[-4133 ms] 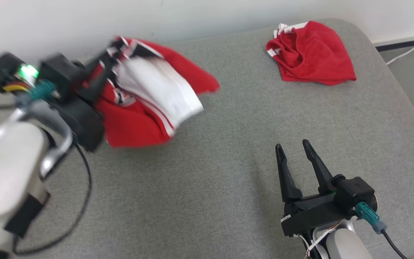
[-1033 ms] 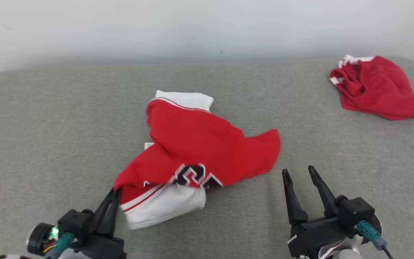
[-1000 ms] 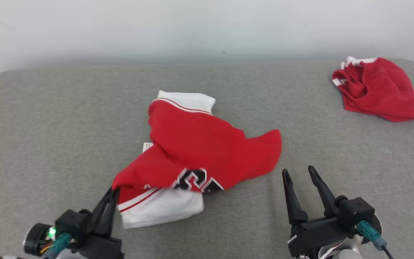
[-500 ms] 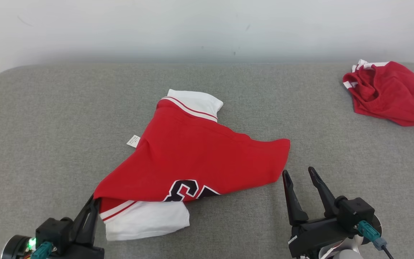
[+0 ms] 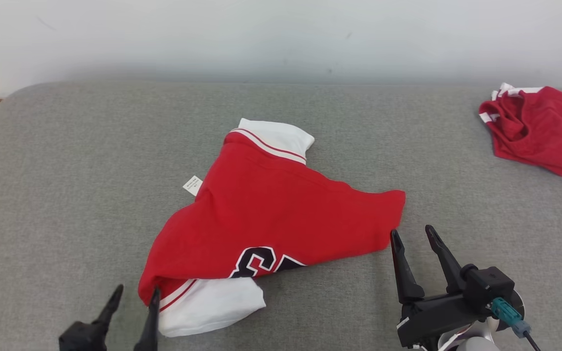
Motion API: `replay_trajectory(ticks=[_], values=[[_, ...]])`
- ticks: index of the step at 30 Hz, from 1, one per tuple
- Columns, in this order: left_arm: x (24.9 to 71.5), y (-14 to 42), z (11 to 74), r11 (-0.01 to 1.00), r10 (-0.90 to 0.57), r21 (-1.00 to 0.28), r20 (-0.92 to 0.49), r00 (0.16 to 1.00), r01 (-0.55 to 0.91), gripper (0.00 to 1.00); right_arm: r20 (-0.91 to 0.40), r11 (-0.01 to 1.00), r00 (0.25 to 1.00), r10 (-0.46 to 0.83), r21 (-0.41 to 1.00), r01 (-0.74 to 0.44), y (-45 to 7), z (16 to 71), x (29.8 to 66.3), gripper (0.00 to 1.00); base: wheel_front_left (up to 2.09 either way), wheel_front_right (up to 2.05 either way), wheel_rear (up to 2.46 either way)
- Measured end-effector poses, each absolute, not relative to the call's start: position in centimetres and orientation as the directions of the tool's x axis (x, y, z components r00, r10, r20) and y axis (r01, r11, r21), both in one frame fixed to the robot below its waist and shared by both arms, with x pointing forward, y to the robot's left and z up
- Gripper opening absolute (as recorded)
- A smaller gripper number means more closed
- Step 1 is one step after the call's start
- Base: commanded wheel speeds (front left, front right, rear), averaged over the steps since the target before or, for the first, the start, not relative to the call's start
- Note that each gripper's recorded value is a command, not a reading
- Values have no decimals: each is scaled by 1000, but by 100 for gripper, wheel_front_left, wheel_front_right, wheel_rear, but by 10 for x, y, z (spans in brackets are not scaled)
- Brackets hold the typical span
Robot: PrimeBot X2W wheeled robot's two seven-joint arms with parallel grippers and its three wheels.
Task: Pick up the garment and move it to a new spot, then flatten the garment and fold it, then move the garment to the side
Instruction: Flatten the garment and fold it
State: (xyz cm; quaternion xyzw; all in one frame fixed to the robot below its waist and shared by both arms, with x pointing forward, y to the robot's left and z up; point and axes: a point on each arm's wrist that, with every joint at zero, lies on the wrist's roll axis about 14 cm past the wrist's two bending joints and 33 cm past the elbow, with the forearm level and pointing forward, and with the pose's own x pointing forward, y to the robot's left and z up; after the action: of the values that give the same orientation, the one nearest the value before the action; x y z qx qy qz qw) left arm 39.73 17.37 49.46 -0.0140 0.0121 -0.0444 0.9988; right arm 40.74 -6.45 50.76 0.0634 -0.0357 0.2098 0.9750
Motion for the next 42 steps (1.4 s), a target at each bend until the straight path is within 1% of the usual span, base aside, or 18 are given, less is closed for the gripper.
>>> replay_trajectory(ticks=[5,16,17,18,19,23,27,30,39,42], values=[[387,168,484,994,-83,-75,-47,995,80,100,97,895,901,423,109,-432,-58,508,408,100,0,0,0],[377,149,439,984,-128,-144,-179,975,102,100,94,901,906,414,104,-422,-63,507,410,100,0,0,0],[376,147,436,983,-131,-152,-188,973,102,92,93,903,908,410,104,-418,-64,507,410,100,0,0,0],[376,145,434,981,-139,-160,-194,971,108,33,92,904,909,406,103,-414,-66,506,410,100,0,0,0],[377,143,433,980,-146,-163,-197,969,114,0,92,906,911,403,102,-411,-67,506,410,100,0,0,0],[381,141,437,978,-154,-168,-183,971,124,0,92,910,914,394,101,-403,-71,506,410,100,0,0,0],[387,153,452,983,-118,-154,-136,984,97,0,92,910,915,394,104,-402,-70,506,411,100,0,0,0],[386,173,469,991,-67,-124,-89,994,56,0,87,905,910,404,109,-412,-66,504,409,100,0,0,0],[363,211,483,995,40,-82,-88,995,-47,0,100,892,898,429,109,-439,-55,508,413,100,0,0,0],[358,215,484,995,52,-77,-91,995,-59,0,102,888,894,437,108,-447,-52,509,413,100,0,0,0]])
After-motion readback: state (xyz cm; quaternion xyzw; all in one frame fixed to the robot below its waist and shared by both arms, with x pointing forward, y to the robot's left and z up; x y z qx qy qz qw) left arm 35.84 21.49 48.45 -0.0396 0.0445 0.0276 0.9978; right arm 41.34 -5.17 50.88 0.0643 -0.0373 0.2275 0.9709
